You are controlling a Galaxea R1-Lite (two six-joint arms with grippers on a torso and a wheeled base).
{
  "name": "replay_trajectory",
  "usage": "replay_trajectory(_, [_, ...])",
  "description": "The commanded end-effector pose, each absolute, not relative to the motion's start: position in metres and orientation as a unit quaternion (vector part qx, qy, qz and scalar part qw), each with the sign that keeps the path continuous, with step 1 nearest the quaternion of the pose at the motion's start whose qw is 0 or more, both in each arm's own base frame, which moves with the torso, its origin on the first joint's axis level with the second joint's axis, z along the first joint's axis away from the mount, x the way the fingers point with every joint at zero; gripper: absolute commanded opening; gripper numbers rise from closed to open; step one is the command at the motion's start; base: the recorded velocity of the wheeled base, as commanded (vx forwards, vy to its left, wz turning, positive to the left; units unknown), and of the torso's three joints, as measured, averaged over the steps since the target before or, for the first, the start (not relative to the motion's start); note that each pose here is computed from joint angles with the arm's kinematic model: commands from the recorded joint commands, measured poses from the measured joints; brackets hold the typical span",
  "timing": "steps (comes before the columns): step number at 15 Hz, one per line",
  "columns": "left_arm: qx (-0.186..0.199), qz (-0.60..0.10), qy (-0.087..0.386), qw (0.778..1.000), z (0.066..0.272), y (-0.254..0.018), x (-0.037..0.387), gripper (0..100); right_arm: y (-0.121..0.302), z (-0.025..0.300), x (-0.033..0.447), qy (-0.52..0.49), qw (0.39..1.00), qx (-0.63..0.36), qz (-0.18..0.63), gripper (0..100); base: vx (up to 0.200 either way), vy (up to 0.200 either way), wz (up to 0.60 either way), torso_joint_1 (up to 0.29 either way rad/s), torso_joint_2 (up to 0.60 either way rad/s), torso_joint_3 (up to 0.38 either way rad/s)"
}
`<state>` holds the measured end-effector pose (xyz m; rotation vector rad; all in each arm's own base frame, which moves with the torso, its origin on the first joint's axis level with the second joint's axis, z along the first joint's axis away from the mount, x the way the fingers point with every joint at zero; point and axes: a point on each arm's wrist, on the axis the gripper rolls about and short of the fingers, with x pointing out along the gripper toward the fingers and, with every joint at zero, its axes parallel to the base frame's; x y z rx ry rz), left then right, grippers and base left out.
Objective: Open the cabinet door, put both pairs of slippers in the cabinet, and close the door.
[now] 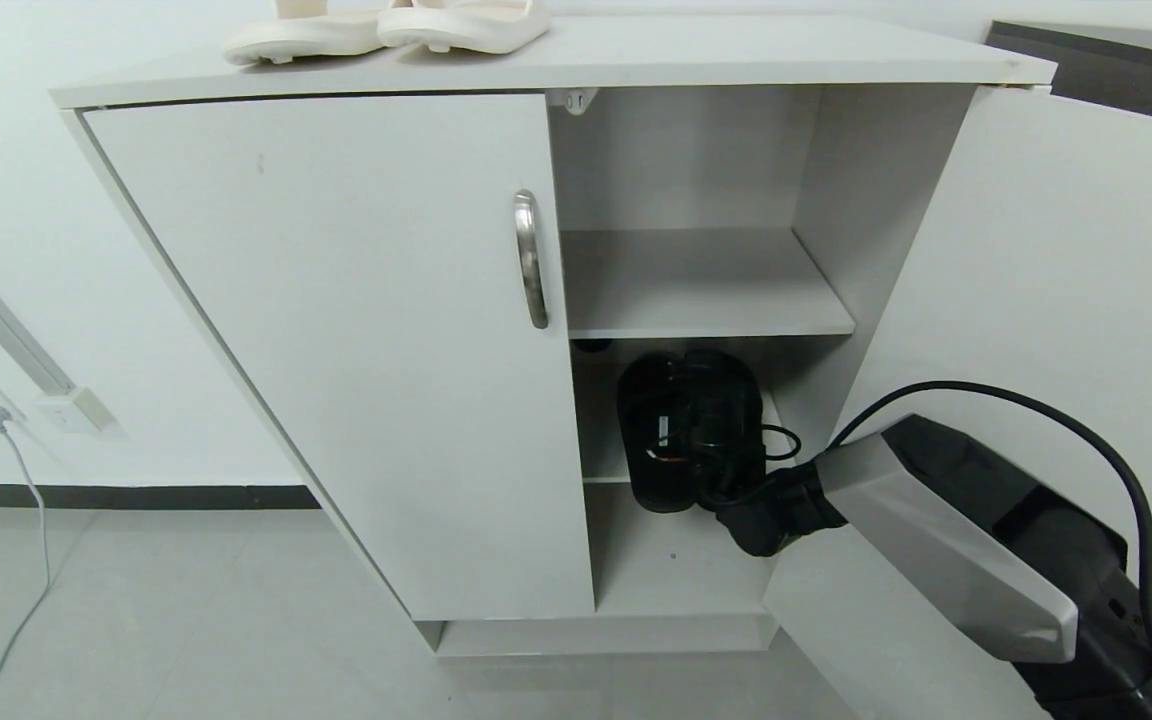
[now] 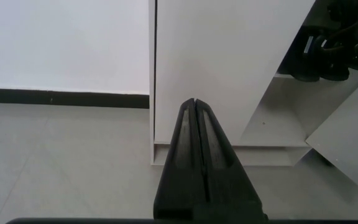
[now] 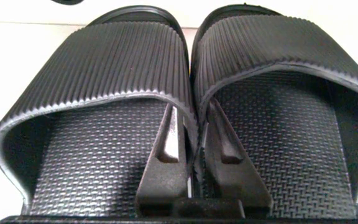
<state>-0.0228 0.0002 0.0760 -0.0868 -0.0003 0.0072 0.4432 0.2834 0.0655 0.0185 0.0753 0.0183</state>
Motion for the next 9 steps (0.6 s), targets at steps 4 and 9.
replay_trajectory(4, [-0.044, 0.004, 0.001, 0.999, 0.0760, 0.0002, -0.0227, 0, 0.2843, 0.0561, 0.4446, 0.044, 0.999, 0.007, 0.008, 0, 0.000, 0.000, 0.00, 0.000, 0.00, 0.000])
replay_trajectory(9, [-0.044, 0.005, 0.001, 0.999, 0.0760, 0.0003, -0.0227, 0, 0.2849, 0.0529, 0.4455, 0.045, 0.999, 0.007, 0.008, 0, 0.000, 0.000, 0.00, 0.000, 0.00, 0.000])
